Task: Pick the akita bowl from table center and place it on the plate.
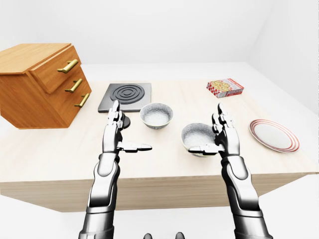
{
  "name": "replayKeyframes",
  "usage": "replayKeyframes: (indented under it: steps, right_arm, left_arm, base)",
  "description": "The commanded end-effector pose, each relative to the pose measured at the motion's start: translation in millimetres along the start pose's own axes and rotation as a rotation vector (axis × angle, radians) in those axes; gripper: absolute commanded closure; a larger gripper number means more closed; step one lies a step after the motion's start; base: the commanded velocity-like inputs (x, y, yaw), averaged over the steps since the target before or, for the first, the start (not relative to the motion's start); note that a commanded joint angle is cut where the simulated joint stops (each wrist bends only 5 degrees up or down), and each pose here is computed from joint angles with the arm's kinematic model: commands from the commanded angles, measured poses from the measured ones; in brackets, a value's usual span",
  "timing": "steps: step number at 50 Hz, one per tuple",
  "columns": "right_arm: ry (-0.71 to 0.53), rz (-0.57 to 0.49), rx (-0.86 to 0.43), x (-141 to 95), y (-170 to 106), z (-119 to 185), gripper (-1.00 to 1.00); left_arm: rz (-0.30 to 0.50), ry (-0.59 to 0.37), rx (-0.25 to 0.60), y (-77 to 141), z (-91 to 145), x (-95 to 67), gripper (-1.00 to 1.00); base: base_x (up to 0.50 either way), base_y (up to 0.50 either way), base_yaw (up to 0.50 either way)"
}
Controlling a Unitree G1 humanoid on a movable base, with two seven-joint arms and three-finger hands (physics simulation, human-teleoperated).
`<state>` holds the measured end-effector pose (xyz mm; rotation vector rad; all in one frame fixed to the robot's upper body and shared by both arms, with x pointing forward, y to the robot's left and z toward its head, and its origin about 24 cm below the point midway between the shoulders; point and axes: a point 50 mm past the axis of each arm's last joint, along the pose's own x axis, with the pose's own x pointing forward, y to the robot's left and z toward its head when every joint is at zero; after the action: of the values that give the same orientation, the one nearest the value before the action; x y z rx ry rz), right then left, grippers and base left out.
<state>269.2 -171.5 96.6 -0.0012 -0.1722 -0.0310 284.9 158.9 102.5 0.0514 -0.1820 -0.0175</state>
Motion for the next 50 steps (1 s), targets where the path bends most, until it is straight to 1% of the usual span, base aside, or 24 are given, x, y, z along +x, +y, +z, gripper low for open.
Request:
replayKeyframes:
  steps: [1,16,24,31,42,44,46,48,49,50]
  right_arm:
    - [-0.029,-0.001,-0.001,1,-2,7,-1.0]
    - [-0.008,0.011,-0.001,-1,-1,2,-1.0]
    - [-0.005,0.022,0.002,-2,-2,1,-1.0]
    - [0.013,0.034,-0.034,-4,-1,-2,-1.0]
    - [0.006,0.02,-0.041,-2,-2,-1,-1.0]
    - [0.009,0.019,-0.043,-2,-2,-2,-1.0]
    - [0.012,0.018,-0.043,-3,-3,-2,-1.0]
    - [0.013,0.018,-0.045,-3,-3,-2,-1.0]
    - [0.014,0.018,-0.045,-3,-3,-3,-1.0]
    - [0.015,0.019,-0.044,-4,-3,-3,-1.0]
  left_arm:
    - [-0.006,-0.05,0.003,-1,12,4.2,-1.0]
    - [-0.006,-0.036,0.003,-2,9,3.3,-1.0]
    - [-0.006,-0.035,0.003,-2,8,3.4,-1.0]
    - [-0.006,-0.029,0.003,-2,7,3.0,-1.0]
    - [-0.001,-0.041,0.012,1,10,4.1,-1.0]
    - [0.001,-0.032,0.035,4,8,6.7,-1.0]
    - [0.003,-0.011,0.108,9,5,11.5,-1.0]
    - [-0.005,0.016,0.207,14,1,18.2,-1.0]
    - [-0.011,0.035,0.291,18,-1,23.2,-1.0]
    - [-0.01,0.04,0.339,19,-1,25.3,-1.0]
  base:
    - [-0.01,-0.5,0.0]
    - [0.0,-0.5,0.0]
    - [0.26,-0.48,0.0]
    - [0.5,-0.08,0.0]
    - [0.0,0.0,0.0]
    - [0.0,0.0,0.0]
    - [0.0,0.0,0.0]
    - [0.0,0.0,0.0]
    - [0.0,0.0,0.0]
    - [0.0,0.0,0.0]
